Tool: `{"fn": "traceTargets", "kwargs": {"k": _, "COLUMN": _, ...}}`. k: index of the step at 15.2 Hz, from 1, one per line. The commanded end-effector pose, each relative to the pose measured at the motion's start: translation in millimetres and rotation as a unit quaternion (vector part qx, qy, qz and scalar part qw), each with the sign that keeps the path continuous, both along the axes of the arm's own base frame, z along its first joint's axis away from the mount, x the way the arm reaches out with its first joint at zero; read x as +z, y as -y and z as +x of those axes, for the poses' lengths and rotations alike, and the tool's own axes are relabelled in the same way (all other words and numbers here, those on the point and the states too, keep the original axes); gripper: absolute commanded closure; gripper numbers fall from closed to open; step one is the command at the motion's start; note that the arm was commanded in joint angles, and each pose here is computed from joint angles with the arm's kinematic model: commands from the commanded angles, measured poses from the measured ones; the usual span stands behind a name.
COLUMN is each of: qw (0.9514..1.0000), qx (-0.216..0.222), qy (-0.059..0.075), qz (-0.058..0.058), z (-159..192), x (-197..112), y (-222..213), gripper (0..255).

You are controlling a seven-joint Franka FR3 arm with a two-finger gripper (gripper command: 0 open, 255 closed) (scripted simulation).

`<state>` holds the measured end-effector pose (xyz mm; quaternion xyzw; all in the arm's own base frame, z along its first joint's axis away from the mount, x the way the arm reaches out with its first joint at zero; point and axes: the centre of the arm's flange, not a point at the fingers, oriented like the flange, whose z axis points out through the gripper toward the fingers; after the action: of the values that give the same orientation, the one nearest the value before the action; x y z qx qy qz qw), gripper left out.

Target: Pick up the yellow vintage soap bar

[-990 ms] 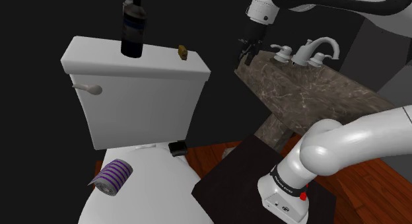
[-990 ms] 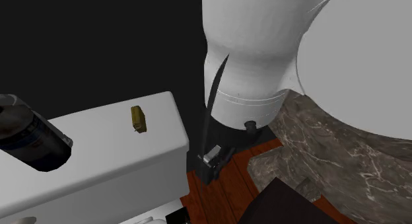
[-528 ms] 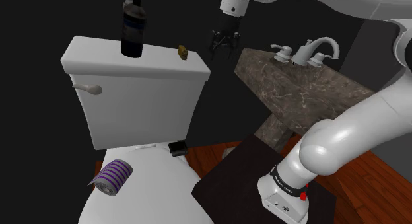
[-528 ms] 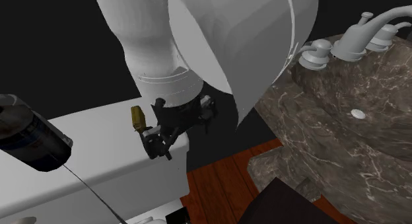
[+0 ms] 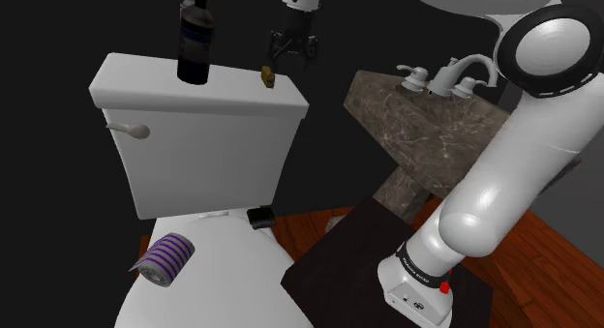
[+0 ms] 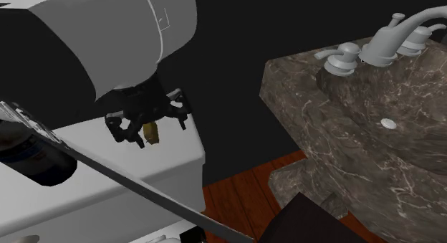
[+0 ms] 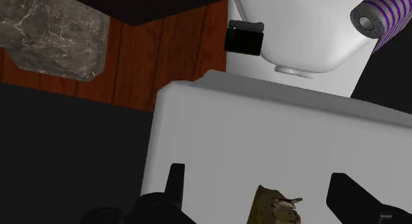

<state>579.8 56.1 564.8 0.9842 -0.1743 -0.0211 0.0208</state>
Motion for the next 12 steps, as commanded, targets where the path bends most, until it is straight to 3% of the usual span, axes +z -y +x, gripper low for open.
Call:
{"fn": "traceTargets", "kwargs": {"k": 1, "qw": 0.9997, "qx": -0.023, "qy": -0.002, "qz": -0.002, "z": 26.5, "x": -6.0, "y": -3.4, "gripper": 0}}
{"fn": "traceTargets", "kwargs": {"k": 4, "qw": 0.9984, "qx": -0.056, "qy": -0.005, "qz": -0.006, "z": 67.2, "x": -10.2, "y": -5.3, "gripper": 0}}
{"fn": "traceTargets", "kwargs": {"k": 12, "qw": 0.9983, "qx": -0.057, "qy": -0.005, "qz": -0.006, "z": 69.0, "x": -50.4, "y": -5.4, "gripper": 0}}
